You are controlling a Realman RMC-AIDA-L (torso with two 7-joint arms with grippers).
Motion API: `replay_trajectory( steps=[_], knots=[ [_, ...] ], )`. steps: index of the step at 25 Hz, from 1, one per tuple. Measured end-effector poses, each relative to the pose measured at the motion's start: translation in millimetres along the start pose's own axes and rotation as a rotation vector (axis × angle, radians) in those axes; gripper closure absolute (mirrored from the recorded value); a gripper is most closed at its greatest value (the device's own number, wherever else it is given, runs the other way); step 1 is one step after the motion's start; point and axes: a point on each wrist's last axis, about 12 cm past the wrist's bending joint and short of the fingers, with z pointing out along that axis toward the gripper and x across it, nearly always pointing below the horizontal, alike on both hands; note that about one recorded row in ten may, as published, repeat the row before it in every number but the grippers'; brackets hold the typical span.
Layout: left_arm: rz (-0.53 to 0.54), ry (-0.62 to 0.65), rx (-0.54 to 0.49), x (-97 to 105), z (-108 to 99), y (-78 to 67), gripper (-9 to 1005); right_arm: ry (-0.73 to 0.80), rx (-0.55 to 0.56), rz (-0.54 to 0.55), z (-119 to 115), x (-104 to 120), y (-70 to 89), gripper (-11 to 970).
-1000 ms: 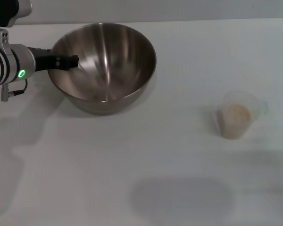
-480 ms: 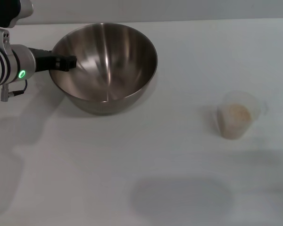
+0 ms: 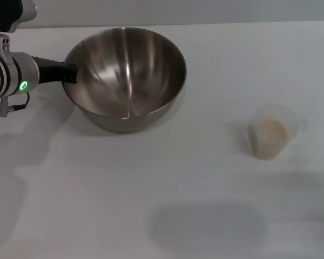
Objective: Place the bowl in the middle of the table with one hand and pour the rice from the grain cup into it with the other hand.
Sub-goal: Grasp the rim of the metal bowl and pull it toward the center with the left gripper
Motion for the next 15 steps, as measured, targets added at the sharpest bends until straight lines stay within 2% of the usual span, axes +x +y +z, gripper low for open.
replay_trajectory(
  steps=[7,15],
  knots=[
    [-0.001,0.000,0.007,-2.0,-0.9,-1.2,898,-0.001,0.000,0.000,0.0,-0.1,0.0,133],
    [-0.036,0.032,0.033,-8.7,-4.1,1.7,912,-0.003,0.001,0.000,-0.4,-0.4,-0.1,133]
  ],
)
